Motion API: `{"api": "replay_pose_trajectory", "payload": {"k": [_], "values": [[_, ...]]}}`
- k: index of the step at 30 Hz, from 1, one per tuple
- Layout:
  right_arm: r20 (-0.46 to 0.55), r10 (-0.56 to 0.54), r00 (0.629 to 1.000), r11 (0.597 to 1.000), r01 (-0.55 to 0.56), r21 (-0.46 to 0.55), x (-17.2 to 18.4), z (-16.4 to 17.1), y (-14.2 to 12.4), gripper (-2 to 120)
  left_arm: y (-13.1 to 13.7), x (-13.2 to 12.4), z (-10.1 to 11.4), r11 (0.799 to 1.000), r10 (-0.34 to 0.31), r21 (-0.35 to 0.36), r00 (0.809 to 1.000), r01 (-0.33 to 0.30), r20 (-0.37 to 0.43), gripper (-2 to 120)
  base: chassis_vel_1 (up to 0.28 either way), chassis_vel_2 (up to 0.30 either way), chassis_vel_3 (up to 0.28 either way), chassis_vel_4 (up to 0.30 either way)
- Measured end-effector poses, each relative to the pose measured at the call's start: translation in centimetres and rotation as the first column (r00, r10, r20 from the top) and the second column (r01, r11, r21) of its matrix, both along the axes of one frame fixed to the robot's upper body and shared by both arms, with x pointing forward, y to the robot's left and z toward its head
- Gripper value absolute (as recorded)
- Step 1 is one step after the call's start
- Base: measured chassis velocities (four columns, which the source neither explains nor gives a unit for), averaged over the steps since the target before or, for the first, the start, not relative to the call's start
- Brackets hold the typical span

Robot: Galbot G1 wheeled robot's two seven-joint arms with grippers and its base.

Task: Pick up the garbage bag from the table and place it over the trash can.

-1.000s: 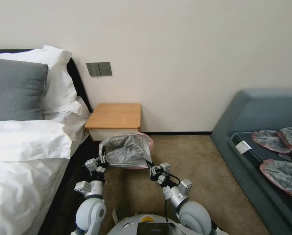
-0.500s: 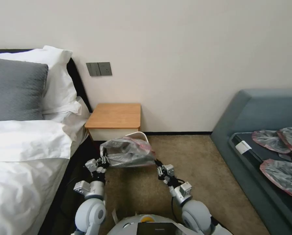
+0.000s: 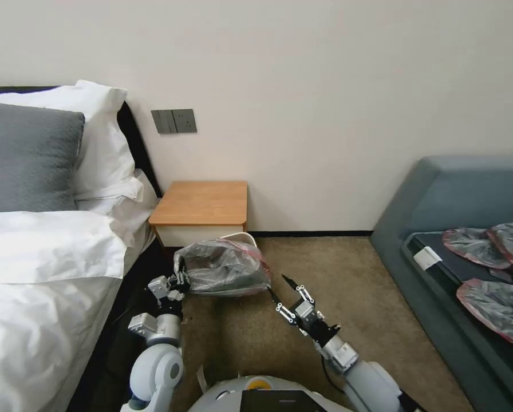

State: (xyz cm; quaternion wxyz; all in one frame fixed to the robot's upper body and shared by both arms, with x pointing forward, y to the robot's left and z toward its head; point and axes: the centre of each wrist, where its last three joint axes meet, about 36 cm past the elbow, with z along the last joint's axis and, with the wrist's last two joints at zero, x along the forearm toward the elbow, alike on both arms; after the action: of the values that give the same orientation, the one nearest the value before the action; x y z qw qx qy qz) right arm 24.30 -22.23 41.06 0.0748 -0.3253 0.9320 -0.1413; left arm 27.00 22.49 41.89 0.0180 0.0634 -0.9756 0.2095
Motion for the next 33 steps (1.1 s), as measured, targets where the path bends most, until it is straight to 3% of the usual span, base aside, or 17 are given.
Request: {"api": "replay_pose_trajectory", "payload": {"k": [4,7,11,23,33], "values": [[0.030,0.027,0.999,0.996,-0.029,0.079,1.0,1.2,0.3,78,0.1,0.0,-0.1,1.000,-0.015,0.015,1.000,0.015,0.008,7,0.000,0.000,0.000,0.000],[0.072,-0.029,0.997,0.993,0.021,0.113,2.9,2.1,0.3,93,0.2,-0.1,-0.3,0.998,-0.040,0.043,0.999,0.039,0.024,7,0.000,0.000,0.000,0.000],[0.066,-0.068,0.996,0.991,0.060,0.122,4.1,2.5,0.0,100,0.1,-0.2,-0.3,0.997,-0.057,0.054,0.998,0.055,0.031,7,0.000,0.000,0.000,0.000],[0.041,0.011,0.999,0.998,-0.013,0.057,5.8,1.5,0.7,100,-0.6,-0.4,-0.4,0.995,-0.079,0.061,0.996,0.076,0.034,7,0.000,0.000,0.000,0.000],[0.037,-0.001,0.999,1.000,0.000,0.013,7.6,0.1,0.4,99,-0.8,-0.7,-0.3,0.994,-0.089,0.062,0.995,0.086,0.041,7,0.000,0.000,0.000,0.000]]}}
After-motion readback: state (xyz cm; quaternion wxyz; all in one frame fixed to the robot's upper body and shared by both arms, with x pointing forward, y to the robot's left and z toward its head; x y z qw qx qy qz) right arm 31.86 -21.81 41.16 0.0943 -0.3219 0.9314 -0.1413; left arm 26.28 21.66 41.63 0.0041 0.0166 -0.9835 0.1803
